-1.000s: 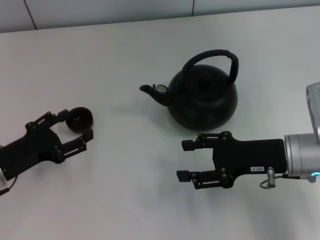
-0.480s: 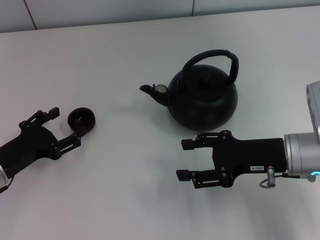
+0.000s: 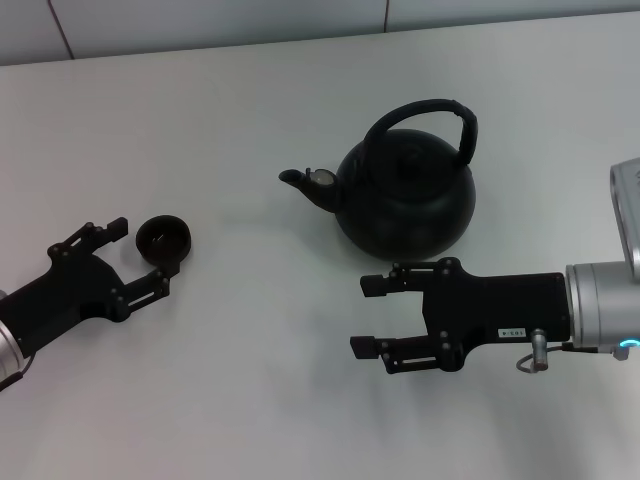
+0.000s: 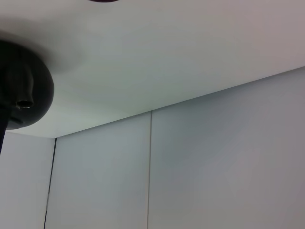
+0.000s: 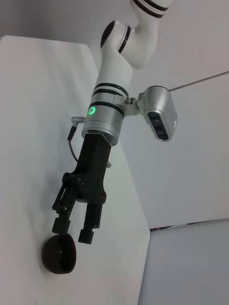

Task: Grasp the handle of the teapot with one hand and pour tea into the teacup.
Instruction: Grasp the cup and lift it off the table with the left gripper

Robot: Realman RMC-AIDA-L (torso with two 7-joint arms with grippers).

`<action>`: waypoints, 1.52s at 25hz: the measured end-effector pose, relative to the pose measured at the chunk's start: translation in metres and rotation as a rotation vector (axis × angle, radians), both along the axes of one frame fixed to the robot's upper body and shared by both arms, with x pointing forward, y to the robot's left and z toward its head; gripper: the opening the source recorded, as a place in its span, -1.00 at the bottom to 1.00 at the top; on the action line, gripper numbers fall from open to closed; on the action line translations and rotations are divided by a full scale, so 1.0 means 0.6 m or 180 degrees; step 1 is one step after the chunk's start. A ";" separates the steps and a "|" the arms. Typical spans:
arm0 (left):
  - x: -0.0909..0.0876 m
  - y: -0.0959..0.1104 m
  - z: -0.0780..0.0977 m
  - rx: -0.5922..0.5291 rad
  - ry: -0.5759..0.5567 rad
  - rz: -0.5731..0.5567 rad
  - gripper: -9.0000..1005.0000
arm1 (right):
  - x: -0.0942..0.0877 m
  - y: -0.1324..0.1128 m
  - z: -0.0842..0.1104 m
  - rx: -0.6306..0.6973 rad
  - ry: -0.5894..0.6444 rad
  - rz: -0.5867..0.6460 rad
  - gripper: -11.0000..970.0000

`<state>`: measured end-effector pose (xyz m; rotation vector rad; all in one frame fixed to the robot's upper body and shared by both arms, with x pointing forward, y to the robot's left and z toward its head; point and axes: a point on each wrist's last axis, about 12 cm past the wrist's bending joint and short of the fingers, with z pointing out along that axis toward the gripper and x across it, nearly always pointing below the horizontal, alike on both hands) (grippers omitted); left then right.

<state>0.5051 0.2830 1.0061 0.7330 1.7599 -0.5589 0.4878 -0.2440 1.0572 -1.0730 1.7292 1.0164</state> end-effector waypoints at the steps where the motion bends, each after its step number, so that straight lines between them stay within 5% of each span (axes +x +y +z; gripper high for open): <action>1: 0.001 -0.001 0.000 -0.0002 0.0001 -0.0004 0.72 | 0.000 0.000 0.000 -0.0001 0.0000 -0.0001 0.55; 36: 0.022 -0.022 -0.007 0.0101 0.0096 0.0023 0.71 | 0.003 -0.001 0.001 0.0016 -0.0009 -0.0029 0.55; 38: 0.022 -0.023 -0.006 0.0086 0.0097 0.0017 0.57 | 0.003 -0.002 0.001 0.0017 -0.0009 -0.0030 0.55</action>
